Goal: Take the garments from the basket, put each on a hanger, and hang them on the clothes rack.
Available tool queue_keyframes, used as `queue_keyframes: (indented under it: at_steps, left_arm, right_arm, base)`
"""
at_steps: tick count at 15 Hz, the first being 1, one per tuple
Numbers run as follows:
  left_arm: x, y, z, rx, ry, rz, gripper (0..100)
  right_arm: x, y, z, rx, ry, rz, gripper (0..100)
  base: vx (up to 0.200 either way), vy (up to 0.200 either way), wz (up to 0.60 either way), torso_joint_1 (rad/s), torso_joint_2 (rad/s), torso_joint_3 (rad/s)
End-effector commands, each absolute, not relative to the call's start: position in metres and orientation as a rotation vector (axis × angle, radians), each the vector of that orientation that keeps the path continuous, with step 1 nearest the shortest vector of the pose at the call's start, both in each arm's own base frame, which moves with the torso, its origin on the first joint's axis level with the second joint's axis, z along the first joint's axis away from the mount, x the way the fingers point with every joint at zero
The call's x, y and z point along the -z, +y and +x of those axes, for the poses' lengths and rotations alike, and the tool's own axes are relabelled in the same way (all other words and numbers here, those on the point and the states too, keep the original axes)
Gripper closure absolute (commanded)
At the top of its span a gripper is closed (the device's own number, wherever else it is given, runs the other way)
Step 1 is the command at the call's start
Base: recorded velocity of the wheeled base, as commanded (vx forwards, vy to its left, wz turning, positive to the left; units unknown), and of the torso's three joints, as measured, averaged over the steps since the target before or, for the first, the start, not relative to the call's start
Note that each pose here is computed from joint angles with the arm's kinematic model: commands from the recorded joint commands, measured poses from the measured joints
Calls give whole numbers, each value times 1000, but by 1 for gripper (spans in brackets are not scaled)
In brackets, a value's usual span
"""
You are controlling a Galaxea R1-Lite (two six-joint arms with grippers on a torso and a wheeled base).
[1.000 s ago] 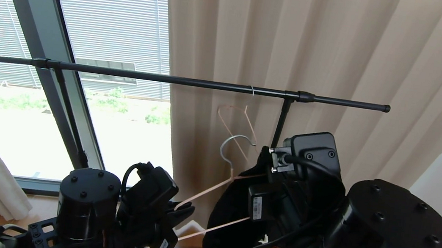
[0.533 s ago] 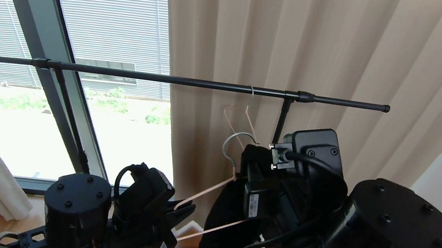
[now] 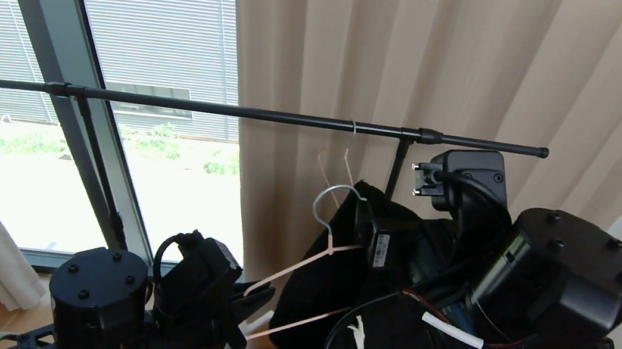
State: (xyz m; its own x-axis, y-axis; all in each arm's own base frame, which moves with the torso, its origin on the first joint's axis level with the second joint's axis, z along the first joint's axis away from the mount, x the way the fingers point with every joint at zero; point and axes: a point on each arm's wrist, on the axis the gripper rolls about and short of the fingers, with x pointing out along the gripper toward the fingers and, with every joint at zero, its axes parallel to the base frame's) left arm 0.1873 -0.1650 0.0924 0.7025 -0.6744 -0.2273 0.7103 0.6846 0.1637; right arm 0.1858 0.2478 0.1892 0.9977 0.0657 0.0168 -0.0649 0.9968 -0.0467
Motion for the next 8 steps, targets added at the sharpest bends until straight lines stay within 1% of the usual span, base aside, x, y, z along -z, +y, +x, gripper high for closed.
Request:
queue_keyframes:
  at_steps: [1,4,8]
  left_arm:
    - [-93,-166,188,779,150,245,100]
    - [-95,-167,192,772,140,238,100]
    - [-95,-168,200,748,143,208,100]
  right_arm:
    - [-180,258,185,-84,-3,-71,0]
    - [-173,265,181,-106,7,-87,0]
    - [-172,264,177,-115,10,-89,0]
  base:
    - [0,0,0,0,0,0]
    - [0,0,0,0,0,0]
    - [0,0,0,0,0,0]
